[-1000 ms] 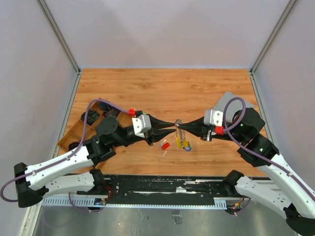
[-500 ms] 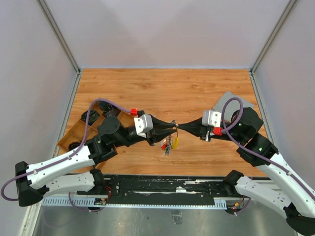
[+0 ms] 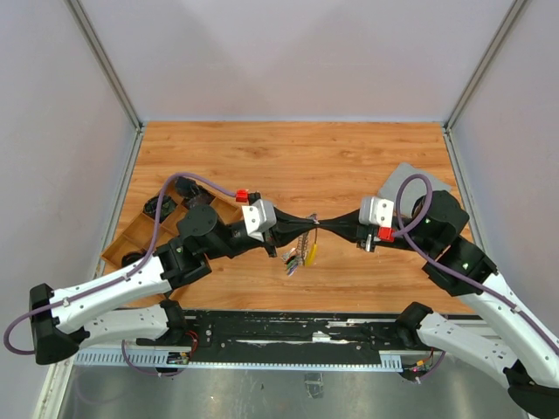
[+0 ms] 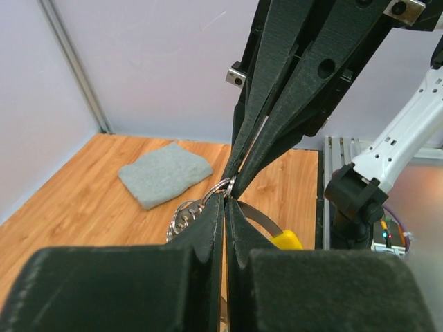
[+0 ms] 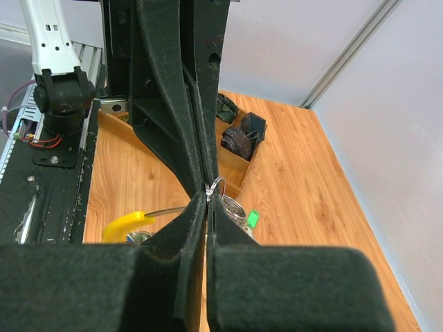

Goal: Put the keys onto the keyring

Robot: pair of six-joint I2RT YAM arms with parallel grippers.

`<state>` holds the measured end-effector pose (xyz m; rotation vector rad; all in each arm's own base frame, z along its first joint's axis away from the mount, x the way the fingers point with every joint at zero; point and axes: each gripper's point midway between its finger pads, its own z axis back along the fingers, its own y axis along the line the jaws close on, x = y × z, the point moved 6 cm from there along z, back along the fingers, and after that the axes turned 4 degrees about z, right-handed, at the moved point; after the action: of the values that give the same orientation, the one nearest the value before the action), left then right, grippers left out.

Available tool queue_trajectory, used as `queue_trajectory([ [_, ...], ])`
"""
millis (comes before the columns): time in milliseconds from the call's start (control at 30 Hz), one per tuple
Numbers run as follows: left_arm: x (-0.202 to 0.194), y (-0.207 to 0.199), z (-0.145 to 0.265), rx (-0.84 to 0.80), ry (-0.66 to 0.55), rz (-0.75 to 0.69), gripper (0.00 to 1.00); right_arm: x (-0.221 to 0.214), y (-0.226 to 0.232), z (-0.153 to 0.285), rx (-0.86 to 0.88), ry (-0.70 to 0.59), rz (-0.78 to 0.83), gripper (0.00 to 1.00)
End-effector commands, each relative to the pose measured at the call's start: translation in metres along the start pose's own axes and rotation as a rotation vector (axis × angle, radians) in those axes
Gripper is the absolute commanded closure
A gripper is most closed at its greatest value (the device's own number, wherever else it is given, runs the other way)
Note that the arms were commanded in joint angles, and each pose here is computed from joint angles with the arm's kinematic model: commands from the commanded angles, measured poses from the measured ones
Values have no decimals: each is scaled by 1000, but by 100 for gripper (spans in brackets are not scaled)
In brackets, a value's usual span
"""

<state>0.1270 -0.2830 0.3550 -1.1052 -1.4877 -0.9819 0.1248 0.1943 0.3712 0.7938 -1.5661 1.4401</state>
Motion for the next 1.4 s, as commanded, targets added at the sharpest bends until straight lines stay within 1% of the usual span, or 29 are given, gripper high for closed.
queue_trajectory([
  [0,30,-2,-6,0,-91,-2,99,20,5,1,43,-59,43,98],
  [67,31,-3,-5,1,-90,-1,99,23,5,3,39,-59,44,93],
  [200,32,-4,-1,0,-91,1,99,28,5,12,6,-50,57,73],
  [300,32,-5,3,0,-96,5,99,29,6,21,-25,-43,69,64],
  [367,33,-6,5,-4,-101,7,100,29,8,25,-38,-37,69,62],
  [633,32,-11,8,-35,-111,17,99,26,11,27,-44,-35,34,61],
  [900,29,-14,7,-67,-104,21,99,32,9,16,-1,-59,-10,68],
  [1100,26,-16,6,-84,-91,18,99,30,9,13,16,-56,-26,69],
  [1233,24,-16,4,-91,-74,15,100,30,11,12,35,-57,-37,74],
  [1367,21,-15,3,-89,-59,10,100,31,11,11,44,-53,-42,74],
])
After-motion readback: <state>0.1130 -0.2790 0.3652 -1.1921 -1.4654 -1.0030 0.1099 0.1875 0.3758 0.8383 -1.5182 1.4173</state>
